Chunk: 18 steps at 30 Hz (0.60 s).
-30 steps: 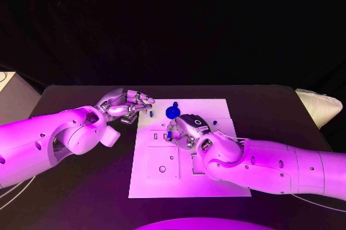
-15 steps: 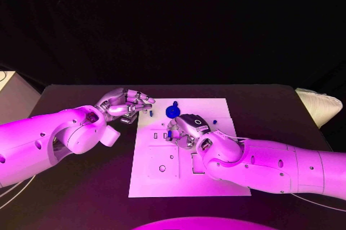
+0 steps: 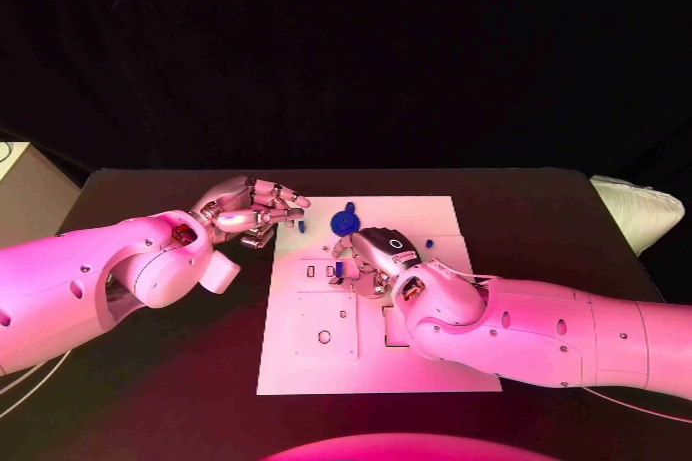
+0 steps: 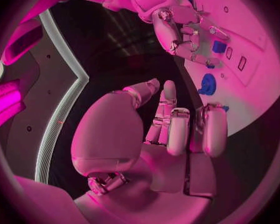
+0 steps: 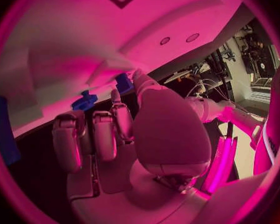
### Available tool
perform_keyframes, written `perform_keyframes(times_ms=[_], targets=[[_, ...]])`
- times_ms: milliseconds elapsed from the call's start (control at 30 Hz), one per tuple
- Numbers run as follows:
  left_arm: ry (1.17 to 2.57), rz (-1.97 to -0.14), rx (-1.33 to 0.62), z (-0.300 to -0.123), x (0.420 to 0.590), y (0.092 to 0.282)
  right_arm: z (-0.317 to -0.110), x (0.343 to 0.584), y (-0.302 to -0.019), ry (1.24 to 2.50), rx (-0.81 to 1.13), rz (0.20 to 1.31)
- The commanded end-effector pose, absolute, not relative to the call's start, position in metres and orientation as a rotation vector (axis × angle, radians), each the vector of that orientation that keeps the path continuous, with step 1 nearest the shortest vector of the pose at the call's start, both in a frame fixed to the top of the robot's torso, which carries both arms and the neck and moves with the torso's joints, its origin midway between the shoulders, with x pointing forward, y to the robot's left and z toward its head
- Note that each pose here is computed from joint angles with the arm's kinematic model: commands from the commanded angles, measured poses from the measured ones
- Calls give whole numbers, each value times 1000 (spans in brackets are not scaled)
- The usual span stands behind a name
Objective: Assemble the parts on the task board
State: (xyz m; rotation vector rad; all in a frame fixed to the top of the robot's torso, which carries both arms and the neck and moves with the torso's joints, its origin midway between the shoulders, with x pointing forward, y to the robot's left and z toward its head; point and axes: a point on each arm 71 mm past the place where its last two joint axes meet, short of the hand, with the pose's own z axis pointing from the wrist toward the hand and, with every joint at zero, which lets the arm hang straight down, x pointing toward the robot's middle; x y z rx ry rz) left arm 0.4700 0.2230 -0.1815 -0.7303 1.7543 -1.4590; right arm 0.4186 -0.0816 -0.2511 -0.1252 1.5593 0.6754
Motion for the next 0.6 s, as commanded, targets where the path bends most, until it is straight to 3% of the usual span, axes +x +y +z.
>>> perform_keyframes(times_ms=[33, 333, 600], targets=[[1772, -1464, -712, -182, 470, 220, -246, 414, -81, 1512, -114, 721], [1831, -1269, -723, -192, 478, 226, -221, 411, -83, 1485, -122, 902], [2066, -1041, -658, -207, 479, 223, -191, 425, -120, 1541, -57, 956]])
